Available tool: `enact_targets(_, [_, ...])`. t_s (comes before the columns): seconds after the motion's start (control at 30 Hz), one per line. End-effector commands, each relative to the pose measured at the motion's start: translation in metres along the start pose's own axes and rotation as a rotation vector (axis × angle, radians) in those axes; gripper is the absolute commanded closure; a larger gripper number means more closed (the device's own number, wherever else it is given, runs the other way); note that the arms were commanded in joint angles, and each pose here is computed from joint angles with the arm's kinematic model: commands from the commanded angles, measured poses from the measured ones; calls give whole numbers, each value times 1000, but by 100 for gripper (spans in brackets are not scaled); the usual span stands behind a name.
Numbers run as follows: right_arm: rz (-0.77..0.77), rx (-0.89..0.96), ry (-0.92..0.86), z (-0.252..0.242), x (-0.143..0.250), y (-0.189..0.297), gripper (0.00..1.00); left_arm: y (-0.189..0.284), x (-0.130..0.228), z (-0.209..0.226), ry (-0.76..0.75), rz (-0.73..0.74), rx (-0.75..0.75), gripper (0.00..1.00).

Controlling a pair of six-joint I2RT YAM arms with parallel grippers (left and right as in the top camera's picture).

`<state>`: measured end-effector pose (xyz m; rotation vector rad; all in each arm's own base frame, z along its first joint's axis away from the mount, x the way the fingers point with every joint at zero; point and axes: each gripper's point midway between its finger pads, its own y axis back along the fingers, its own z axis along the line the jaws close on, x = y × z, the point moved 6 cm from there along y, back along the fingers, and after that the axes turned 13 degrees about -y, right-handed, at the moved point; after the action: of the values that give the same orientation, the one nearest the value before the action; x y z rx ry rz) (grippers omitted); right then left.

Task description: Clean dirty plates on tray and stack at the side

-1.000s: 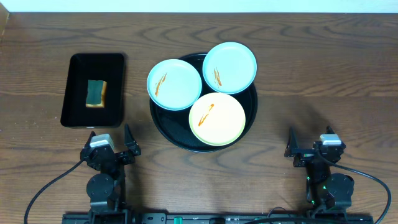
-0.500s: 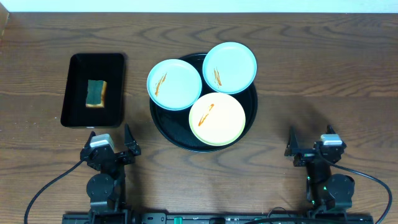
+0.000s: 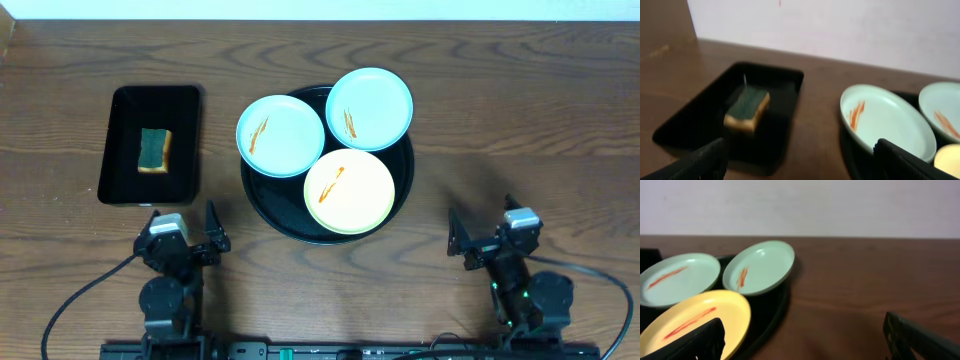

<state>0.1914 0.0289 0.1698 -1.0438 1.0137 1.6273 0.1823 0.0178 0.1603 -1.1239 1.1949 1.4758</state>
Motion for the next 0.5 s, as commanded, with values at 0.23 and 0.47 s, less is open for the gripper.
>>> enact_targets(0.23, [172,-108,-52,34,-79,-26,1,9,-74,-1,28,133,94,7])
enact_targets(0.47, [329,-168,-96,49,-106,-62,1,-1,-103,-4,70,293,146,7])
